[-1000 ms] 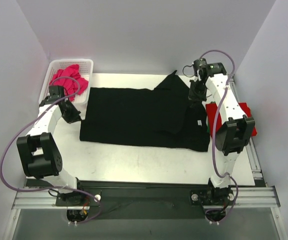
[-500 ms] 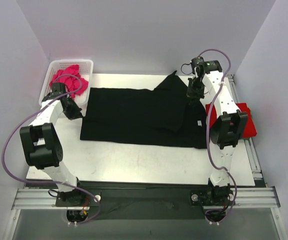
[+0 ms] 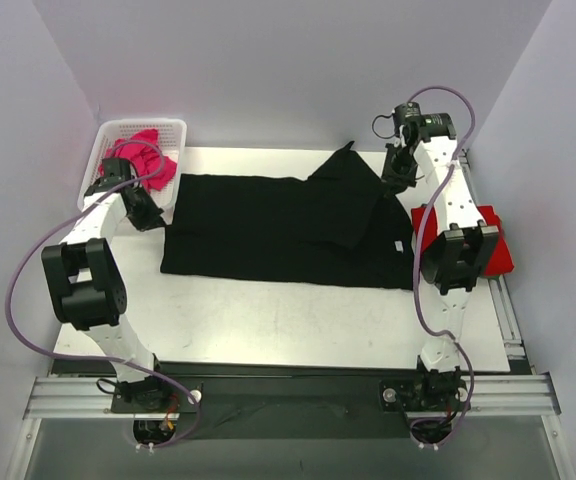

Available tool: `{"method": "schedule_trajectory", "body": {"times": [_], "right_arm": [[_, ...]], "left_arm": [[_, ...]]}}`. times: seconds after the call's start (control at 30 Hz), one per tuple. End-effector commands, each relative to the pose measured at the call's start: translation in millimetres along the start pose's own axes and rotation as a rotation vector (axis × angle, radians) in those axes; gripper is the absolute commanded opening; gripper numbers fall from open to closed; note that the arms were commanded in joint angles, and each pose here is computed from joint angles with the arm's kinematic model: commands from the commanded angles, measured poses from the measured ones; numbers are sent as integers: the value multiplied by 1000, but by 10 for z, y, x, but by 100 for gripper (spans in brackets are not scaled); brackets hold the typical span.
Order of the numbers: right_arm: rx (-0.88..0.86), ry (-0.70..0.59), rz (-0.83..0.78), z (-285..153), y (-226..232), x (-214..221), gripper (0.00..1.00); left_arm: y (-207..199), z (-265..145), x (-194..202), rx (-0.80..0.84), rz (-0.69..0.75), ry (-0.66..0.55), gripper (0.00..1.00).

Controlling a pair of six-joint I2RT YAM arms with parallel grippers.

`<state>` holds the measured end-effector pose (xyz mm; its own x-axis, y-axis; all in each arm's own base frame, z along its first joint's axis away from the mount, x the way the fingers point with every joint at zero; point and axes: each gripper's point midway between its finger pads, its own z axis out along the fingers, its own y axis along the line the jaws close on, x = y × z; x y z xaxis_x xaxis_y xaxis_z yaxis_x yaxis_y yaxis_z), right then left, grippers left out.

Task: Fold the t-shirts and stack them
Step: Fold the flattened tshirt in 1/3 of the way

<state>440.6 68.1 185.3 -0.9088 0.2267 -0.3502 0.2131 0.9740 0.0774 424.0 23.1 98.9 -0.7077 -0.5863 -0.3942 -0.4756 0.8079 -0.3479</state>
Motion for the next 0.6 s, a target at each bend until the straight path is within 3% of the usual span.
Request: {"method": "schedule_trajectory", "body": {"times": [0.0, 0.1, 0.2, 0.23, 0.3, 0.33, 0.37, 0.4, 0.43, 0.5, 0.57], "right_arm": [[39, 42, -2, 88, -72, 48, 0], [35, 48, 7, 174, -45, 30, 0], [23, 41, 20, 229, -1, -19, 0], [20, 43, 28, 261, 9, -32, 0], [2, 34, 57, 304, 43, -96, 0], [-26, 39, 72, 305, 77, -108, 7], [-48, 27, 81, 302, 113, -156, 20], [-67, 29, 93, 317, 142, -165, 37], [-89, 27, 99, 293, 176, -176, 69], [-100, 11, 95, 259, 181, -200, 85], [-104, 1, 86, 224, 173, -192, 87]], "left_arm": [[-144, 25, -208, 47, 35, -48, 0], [-148, 81, -218, 48, 37, -39, 0], [-182, 90, -258, 53, 46, -47, 20], [-188, 93, -269, 54, 44, -48, 35], [-223, 69, -303, 57, 50, -61, 50], [-249, 34, -331, 63, 54, -75, 59], [-273, 16, -335, 65, 57, -80, 62], [-290, -11, -348, 67, 62, -89, 64], [-340, -67, -359, 74, 74, -105, 65], [-381, -114, -323, 68, 98, -116, 68], [-530, -224, -266, 90, 135, -144, 70]]}}
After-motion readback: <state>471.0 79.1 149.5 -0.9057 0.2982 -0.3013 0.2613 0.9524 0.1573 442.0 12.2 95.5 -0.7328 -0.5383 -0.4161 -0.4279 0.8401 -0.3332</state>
